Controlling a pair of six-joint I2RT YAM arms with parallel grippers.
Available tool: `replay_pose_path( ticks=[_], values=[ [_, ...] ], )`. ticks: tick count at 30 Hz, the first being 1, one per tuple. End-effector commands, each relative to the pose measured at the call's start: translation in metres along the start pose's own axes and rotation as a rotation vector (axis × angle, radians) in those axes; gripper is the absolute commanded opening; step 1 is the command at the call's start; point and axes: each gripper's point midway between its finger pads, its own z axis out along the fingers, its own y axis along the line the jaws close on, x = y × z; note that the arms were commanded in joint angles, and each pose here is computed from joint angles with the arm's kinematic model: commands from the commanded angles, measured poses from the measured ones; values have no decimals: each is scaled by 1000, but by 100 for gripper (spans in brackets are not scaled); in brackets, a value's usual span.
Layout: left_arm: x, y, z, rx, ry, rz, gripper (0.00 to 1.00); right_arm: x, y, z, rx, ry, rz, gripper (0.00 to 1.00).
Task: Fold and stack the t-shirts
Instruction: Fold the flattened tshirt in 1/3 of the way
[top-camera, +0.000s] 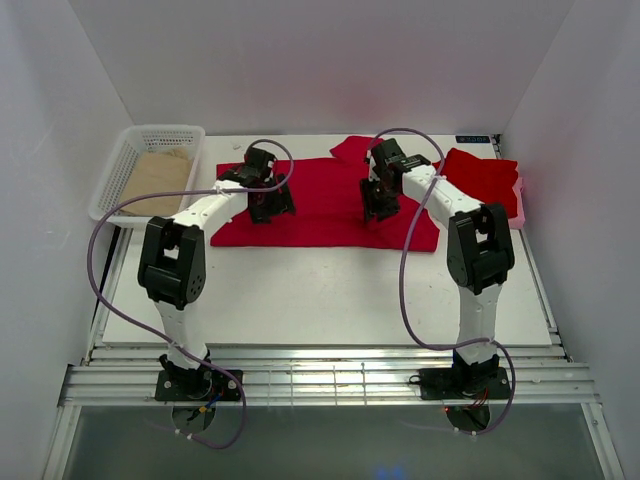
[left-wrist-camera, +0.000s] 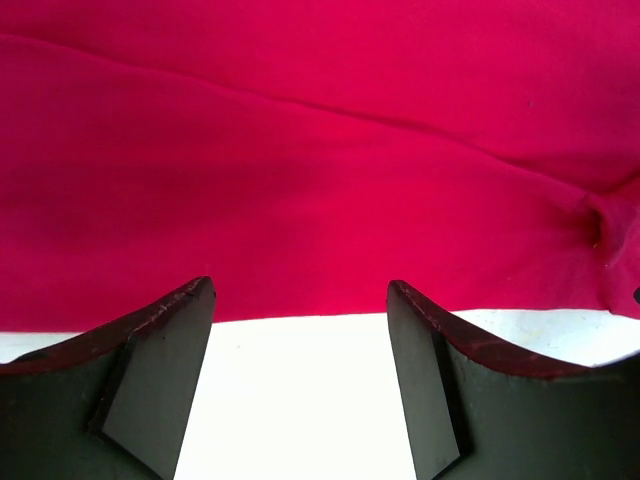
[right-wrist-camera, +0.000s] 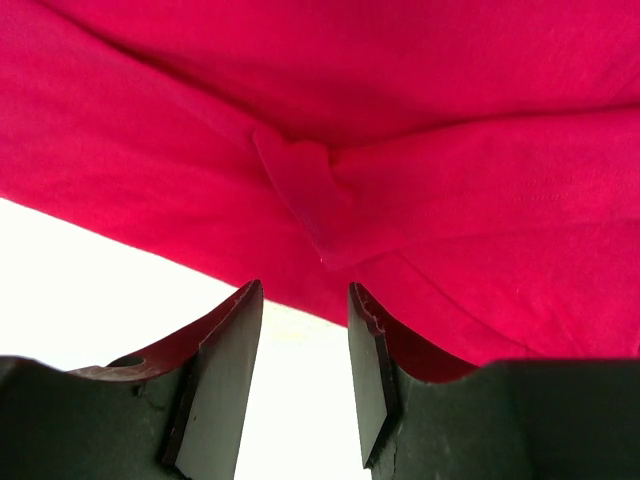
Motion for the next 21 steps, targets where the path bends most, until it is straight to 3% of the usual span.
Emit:
replay_pose_path(
  ticks=[1, 14, 16, 17, 18, 21],
  values=[
    [-3, -23, 6, 49, -17, 4, 80, -17, 4, -1, -4, -41, -22, 46],
    [31, -56, 34, 61, 40, 65, 80, 6, -11, 30, 56, 54, -34, 45],
    [35, -53, 38, 49, 49, 72, 80, 8, -13, 34, 66, 66, -38, 37],
    [40, -49, 40, 39, 60, 72, 80, 10, -14, 36, 72, 74, -44, 19],
    [41, -48, 42, 35, 63, 74, 80, 9, -15, 36, 72, 71, -45, 13],
    [50, -40, 45, 17, 78, 75, 80, 7, -24, 38, 120, 76, -55, 8]
  ],
)
